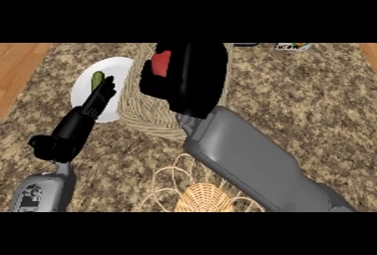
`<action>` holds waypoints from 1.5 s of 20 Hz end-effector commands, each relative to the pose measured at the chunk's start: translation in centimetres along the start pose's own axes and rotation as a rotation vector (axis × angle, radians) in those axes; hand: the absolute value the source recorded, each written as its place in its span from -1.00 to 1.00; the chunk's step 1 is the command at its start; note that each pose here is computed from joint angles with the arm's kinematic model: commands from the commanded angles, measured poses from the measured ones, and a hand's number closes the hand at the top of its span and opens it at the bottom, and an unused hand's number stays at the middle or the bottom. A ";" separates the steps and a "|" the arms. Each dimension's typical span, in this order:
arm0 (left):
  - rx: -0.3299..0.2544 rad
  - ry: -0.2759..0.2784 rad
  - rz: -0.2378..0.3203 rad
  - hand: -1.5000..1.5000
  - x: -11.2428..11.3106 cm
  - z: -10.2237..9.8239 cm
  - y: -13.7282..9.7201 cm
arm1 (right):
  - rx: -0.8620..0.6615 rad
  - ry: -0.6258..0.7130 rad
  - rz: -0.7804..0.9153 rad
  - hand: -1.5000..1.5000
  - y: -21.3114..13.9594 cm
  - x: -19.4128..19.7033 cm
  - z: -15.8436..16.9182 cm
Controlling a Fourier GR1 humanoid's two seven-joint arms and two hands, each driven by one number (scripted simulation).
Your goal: Pick the bell pepper from the placemat and place it in the basket
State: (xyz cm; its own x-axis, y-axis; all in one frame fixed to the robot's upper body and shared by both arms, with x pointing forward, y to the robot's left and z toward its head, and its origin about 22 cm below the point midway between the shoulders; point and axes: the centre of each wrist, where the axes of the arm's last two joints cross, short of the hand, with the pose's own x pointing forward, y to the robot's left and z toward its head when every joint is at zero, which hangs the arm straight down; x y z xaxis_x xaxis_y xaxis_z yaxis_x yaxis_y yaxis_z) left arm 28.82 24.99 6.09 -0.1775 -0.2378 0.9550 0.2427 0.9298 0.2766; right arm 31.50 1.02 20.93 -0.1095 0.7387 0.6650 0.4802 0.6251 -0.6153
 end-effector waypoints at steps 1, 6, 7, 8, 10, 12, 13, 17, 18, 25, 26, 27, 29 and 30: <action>0.026 0.009 0.014 0.00 -0.8 -0.2 1.4 | -0.011 0.161 -0.050 1.00 1.5 -1.2 -1.7; 0.021 -0.004 0.001 0.00 1.5 -0.2 0.6 | -0.075 0.138 -0.017 1.00 4.6 -3.1 -1.7; 0.022 0.002 0.000 0.00 0.6 0.3 -1.0 | -0.085 0.116 -0.026 1.00 4.2 -3.0 -2.6; 0.036 0.004 0.002 0.00 -1.4 1.7 0.2 | -0.092 0.105 -0.007 1.00 4.6 -2.7 -1.3; 0.047 0.003 -0.019 0.00 0.2 1.1 2.5 | -0.097 0.086 -0.017 1.00 4.9 -3.9 -1.0; 0.038 0.004 -0.010 0.00 -1.5 1.6 0.7 | -0.173 0.105 -0.041 1.00 4.9 -4.9 -2.5; 0.021 0.011 -0.006 0.00 0.0 0.1 1.4 | -0.209 0.122 -0.080 1.00 4.9 -5.8 -3.4; 0.036 0.004 -0.005 0.00 0.9 0.5 -0.9 | -0.210 0.127 -0.094 -1.00 5.5 -6.7 -4.0; 0.036 0.008 -0.007 0.00 -0.9 2.3 1.1 | -0.196 0.110 -0.108 -1.00 5.4 -7.0 -3.3; 0.048 0.019 0.002 0.00 -1.0 0.6 0.7 | -0.170 0.054 -0.133 -1.00 4.5 -3.8 -5.2; 0.035 0.017 -0.014 0.00 0.0 0.3 1.6 | -0.206 0.053 -0.167 -1.00 5.1 -6.2 -4.5; 0.033 0.006 -0.015 0.00 -1.3 2.2 1.8 | -0.205 0.054 -0.239 -1.00 3.5 -2.6 -6.0; 0.058 0.014 -0.011 0.00 -0.5 0.5 1.0 | -0.202 0.083 -0.277 -1.00 3.5 -3.5 -5.8; 0.034 0.026 0.001 0.00 -1.0 0.2 0.2 | -0.226 0.079 -0.304 -1.00 2.9 -3.4 -6.3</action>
State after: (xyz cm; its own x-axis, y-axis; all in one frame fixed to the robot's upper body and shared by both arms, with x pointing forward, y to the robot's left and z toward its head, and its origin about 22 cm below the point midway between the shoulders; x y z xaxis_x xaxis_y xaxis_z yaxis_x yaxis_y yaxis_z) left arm 28.44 26.29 5.71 -0.1631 -0.2452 0.9556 0.2024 0.9397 0.2757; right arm 38.59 -0.91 17.97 -0.1670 0.5916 0.7888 0.6029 0.6943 -0.3931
